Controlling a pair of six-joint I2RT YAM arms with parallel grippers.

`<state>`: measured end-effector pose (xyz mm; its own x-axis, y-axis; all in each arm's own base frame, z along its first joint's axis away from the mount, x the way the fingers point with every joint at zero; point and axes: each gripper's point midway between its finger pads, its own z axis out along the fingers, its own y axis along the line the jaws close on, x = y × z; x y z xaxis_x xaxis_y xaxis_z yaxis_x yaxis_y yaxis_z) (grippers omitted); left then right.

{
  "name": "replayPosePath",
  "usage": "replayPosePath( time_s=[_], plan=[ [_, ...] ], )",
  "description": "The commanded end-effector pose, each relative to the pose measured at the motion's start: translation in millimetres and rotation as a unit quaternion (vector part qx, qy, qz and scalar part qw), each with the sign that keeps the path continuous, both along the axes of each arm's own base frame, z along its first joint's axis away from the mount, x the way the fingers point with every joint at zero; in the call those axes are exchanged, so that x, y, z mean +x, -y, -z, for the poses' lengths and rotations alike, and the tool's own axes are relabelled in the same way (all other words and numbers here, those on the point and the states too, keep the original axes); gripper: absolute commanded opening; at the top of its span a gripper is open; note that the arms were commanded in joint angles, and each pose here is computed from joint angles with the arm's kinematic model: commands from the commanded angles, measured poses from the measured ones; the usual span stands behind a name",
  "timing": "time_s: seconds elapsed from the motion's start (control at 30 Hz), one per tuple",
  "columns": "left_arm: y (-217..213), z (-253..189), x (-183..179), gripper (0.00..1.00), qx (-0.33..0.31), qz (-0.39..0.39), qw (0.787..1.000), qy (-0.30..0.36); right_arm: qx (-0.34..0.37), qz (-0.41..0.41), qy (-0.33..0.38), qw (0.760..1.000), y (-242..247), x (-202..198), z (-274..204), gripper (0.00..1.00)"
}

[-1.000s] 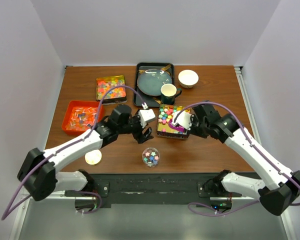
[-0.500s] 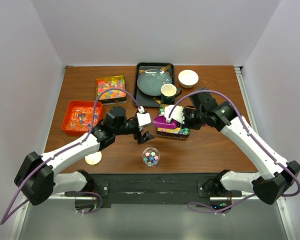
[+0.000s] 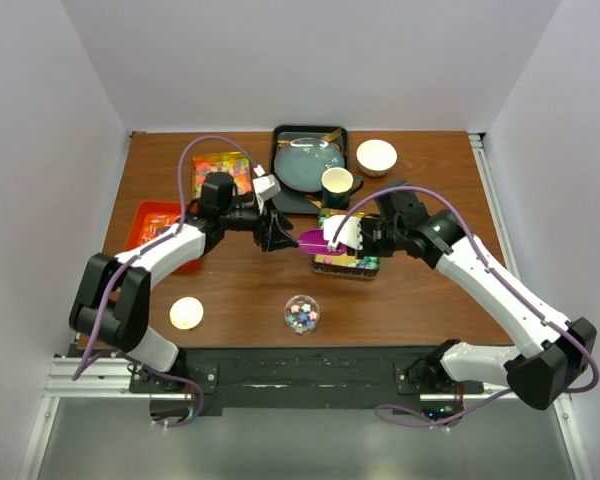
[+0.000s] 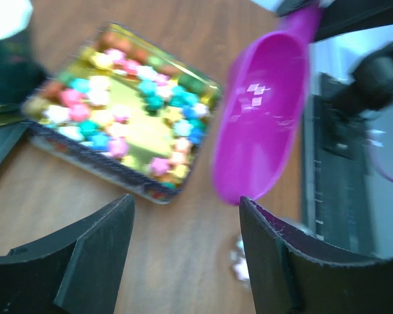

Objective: Pack the candies
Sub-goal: Adjust the spatula.

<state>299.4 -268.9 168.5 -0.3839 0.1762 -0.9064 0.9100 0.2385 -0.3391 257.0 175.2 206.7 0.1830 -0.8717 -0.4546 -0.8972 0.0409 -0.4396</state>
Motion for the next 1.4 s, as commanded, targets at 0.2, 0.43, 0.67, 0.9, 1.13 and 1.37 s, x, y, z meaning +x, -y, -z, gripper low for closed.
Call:
replayPosePath(
  time_s=[0.2,0.43,0.67,0.9,1.13,1.37],
  plan=[
    [14.1,-14.1,-7.2,0.56,-0.044,0.118,0.988,-0.092,0.01,-0.052,0.044,0.998,-32.5,31.8,-5.4,0.0],
    [20.7,-2.0,6.0,0.46,-0.049,0.126,0.984,-0.12,0.036,-0.041,0.061,0.997,-42.2,37.5,-11.7,0.0],
    [26.0,2.5,20.0,0.18,-0.046,0.123,0.984,-0.121,0.04,-0.049,0.058,0.996,-44.7,35.0,-13.3,0.0],
    [24.3,10.1,14.5,0.0,-0.045,0.13,0.979,-0.148,0.04,-0.008,0.006,0.999,-42.0,33.3,4.7,0.24],
    [24.4,10.2,14.3,0.0,-0.046,0.137,0.979,-0.142,0.062,0.02,-0.061,0.996,-36.6,31.1,18.9,0.46],
    [24.2,11.6,10.2,0.0,-0.048,0.15,0.976,-0.149,0.059,-0.003,-0.067,0.996,-40.5,28.4,21.9,0.46]
  ],
)
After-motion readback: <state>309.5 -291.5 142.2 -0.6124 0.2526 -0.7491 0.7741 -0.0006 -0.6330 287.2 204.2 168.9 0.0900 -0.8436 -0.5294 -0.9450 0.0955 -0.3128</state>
